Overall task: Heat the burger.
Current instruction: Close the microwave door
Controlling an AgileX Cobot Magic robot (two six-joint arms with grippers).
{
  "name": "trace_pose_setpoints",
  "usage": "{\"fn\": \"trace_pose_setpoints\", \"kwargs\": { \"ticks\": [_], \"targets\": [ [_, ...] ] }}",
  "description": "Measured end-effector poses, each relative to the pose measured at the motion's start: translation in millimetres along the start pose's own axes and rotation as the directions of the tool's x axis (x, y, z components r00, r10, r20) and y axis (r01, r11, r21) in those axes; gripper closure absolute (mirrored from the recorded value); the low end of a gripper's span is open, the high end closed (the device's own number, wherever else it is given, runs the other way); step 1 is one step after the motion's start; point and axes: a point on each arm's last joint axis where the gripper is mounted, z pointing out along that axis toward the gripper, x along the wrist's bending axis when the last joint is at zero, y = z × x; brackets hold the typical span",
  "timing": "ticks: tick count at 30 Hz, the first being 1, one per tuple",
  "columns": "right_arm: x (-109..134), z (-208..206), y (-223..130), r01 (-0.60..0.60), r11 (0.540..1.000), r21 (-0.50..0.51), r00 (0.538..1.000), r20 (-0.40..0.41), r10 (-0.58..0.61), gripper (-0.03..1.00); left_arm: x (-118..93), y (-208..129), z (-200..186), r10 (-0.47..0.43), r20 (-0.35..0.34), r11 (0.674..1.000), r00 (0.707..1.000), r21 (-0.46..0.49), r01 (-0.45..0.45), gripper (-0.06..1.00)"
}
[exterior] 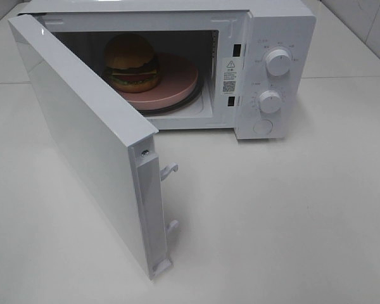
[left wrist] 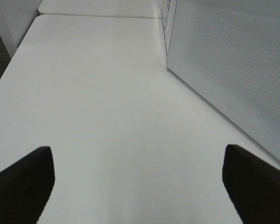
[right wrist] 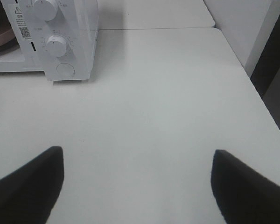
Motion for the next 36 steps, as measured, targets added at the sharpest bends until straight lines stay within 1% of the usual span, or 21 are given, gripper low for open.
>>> {"fn": "trace_pose_setpoints", "kwargs": {
  "ticks": [36],
  "targets": [
    [0.0,0.0,-0.5,0.000,1.000,0.005,1.000,0.000,0.000,0.20,0.0,0.0,0.0,0.000,0.000,1.000,1.000,0.000,0.000,0.05]
  ]
}}
